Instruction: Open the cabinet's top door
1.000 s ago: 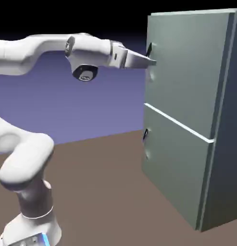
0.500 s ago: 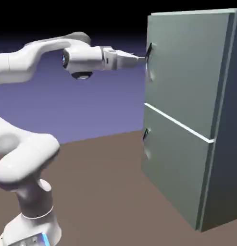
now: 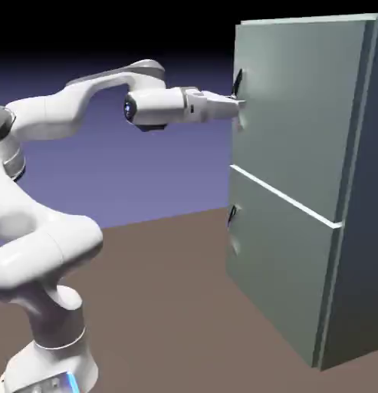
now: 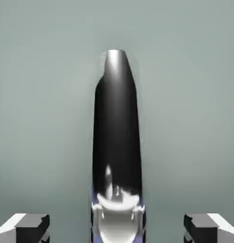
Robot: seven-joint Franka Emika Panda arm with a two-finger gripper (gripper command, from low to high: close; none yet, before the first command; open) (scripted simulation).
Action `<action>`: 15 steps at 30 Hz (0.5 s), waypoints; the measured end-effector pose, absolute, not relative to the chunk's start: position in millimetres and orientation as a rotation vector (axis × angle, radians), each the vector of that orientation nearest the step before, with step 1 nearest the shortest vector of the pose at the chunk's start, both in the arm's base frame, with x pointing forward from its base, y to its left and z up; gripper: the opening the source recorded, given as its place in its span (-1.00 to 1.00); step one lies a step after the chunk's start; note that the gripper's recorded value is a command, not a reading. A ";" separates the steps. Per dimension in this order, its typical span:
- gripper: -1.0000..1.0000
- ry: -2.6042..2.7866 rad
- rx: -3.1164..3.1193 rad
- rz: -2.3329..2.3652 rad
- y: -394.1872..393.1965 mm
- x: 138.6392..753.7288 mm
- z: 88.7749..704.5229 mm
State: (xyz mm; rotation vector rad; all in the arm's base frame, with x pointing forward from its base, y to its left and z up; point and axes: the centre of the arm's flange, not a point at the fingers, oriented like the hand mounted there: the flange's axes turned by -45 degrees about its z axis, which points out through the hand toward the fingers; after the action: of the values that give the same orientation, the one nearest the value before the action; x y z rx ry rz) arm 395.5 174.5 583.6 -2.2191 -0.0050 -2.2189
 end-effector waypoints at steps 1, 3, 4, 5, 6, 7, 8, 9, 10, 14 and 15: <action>-1.00 -0.032 -2.207 -2.206 170.7 386.3 583.6; -1.00 -0.086 -2.181 -2.181 162.5 367.9 583.6; -1.00 -0.112 -2.168 -2.168 158.1 358.9 583.6; -1.00 -0.138 -2.155 -2.155 153.4 350.0 583.6; -1.00 -0.164 -2.142 -2.142 148.5 341.1 583.6; -1.00 -0.190 -2.128 -2.128 143.3 332.3 583.6; -1.00 -0.216 -2.114 -2.114 137.9 323.6 583.6; -1.00 -0.242 -2.100 -2.100 132.1 314.8 583.6; -1.00 -0.268 -2.085 -2.085 126.0 306.1 583.6; -1.00 -0.365 -2.027 -2.027 100.4 273.9 583.6; -1.00 -0.387 -2.014 -2.014 94.0 266.8 583.6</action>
State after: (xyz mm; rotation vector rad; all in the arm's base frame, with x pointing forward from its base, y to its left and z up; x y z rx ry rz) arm 266.8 94.0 583.6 -2.0135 -0.3871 -2.0136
